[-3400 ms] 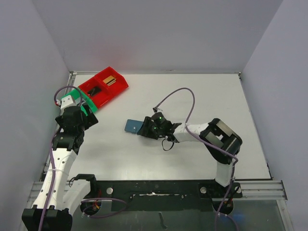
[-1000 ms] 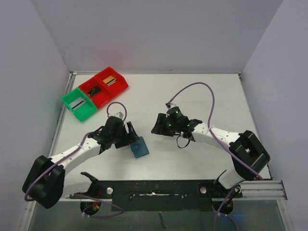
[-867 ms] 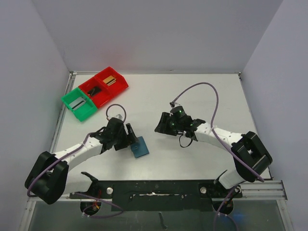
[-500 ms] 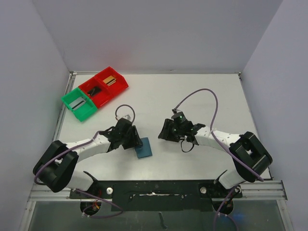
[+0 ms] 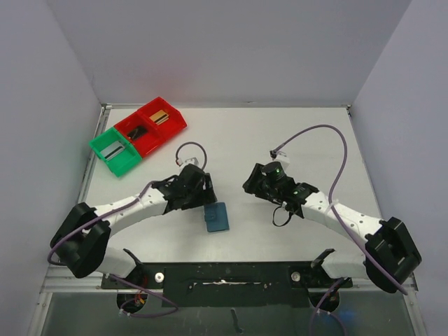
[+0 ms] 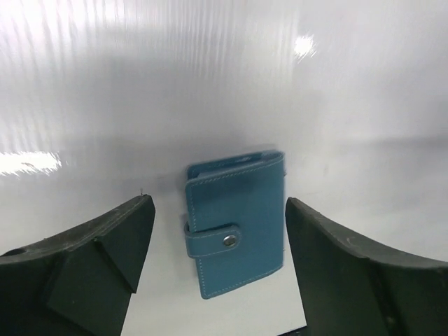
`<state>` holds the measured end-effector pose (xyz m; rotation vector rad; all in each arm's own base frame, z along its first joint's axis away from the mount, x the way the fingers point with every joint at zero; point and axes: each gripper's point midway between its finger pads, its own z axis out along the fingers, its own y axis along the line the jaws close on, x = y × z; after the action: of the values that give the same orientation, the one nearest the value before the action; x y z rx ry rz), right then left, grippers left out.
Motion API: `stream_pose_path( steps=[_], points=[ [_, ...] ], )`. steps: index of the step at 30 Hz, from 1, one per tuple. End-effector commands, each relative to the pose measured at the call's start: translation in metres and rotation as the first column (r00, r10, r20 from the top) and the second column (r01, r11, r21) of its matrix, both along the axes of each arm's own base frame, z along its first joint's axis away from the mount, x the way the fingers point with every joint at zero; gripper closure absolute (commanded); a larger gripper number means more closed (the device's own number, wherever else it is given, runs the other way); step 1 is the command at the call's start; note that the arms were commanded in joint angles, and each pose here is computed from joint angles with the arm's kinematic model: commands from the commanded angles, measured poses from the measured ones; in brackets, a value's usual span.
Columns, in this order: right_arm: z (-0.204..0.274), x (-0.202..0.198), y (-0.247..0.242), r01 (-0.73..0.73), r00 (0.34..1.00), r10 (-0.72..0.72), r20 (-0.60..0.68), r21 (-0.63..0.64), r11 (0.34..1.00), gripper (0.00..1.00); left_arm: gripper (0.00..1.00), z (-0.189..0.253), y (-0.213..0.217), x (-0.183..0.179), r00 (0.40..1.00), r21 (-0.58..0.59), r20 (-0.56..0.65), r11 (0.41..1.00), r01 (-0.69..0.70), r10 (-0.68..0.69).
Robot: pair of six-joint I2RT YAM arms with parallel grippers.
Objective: Take the credit cards out of the card holder
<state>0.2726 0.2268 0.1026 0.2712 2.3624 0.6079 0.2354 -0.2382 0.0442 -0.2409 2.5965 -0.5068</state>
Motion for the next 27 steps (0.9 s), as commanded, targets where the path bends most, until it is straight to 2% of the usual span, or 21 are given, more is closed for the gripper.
stream_pose_path(
  steps=[1,6,9,12,15,18,27],
  points=[
    [0.027,0.013,-0.028,0.108,0.988,-0.1,0.117,-0.059,0.992,0.49,0.24,0.085,0.02,0.06,0.972,0.005,0.216,0.996,-0.091,0.088],
    [0.054,0.013,-0.04,0.129,0.976,-0.116,0.184,-0.063,0.99,0.46,0.23,0.12,0.085,0.129,0.938,0.051,0.27,0.97,-0.238,0.216],
    [0.069,0.009,-0.047,0.139,0.966,-0.125,0.224,-0.045,0.989,0.41,0.23,0.12,0.129,0.167,0.916,0.088,0.267,0.938,-0.334,0.301],
    [0.087,0.005,-0.051,0.138,0.955,-0.129,0.268,-0.016,0.99,0.32,0.23,0.122,0.158,0.199,0.893,0.113,0.282,0.912,-0.395,0.351],
    [0.104,-0.001,-0.056,0.136,0.941,-0.135,0.309,0.018,0.991,0.14,0.23,0.116,0.182,0.226,0.876,0.144,0.277,0.885,-0.444,0.395],
    [0.123,-0.007,-0.064,0.141,0.922,-0.152,0.355,0.057,0.988,0.07,0.24,0.117,0.198,0.252,0.862,0.165,0.275,0.863,-0.478,0.425],
    [0.142,-0.018,-0.091,0.205,0.881,-0.218,0.42,0.077,0.976,0.06,0.3,0.107,0.213,0.309,0.838,0.21,0.281,0.822,-0.53,0.468]
  ],
)
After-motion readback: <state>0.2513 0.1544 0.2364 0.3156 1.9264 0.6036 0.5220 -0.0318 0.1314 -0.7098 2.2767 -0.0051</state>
